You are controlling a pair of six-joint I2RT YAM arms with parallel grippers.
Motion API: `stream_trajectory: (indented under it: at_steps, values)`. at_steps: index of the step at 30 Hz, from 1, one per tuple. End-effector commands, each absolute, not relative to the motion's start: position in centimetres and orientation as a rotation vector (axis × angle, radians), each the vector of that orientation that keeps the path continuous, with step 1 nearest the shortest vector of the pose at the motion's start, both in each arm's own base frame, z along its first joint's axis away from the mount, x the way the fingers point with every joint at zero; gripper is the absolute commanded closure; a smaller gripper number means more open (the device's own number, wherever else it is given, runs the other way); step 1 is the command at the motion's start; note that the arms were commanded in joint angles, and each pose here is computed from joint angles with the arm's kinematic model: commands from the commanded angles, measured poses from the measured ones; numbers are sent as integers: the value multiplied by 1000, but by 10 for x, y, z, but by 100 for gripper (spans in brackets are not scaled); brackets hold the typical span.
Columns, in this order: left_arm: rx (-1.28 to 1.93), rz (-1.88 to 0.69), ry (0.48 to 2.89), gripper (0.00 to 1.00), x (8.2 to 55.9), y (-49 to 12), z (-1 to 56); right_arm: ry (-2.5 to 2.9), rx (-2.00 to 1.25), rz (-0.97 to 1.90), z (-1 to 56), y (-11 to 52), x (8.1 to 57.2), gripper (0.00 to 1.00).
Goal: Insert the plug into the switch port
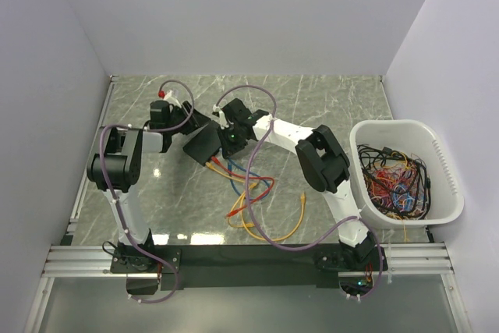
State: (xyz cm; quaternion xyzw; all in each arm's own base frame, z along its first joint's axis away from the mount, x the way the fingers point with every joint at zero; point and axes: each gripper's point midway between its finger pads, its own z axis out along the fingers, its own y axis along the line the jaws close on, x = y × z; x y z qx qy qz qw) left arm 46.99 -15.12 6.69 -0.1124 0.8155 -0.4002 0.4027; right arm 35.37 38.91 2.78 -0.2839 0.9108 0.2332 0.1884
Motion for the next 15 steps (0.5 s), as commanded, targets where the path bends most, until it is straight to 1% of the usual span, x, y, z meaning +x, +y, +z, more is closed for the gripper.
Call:
stream_trajectory:
  at_steps: [1, 5, 15]
  values:
    - [-242, -883, 2038, 48, 486, -138, 87, 2524, -820, 720, 34, 404, 353, 100]
    - [-256, -832, 2075, 48, 487, -132, 79, 2521, -819, 716, 35, 403, 355, 100]
    - [-206, -985, 2106, 48, 455, -150, 63, 2515, -820, 724, 37, 408, 360, 100]
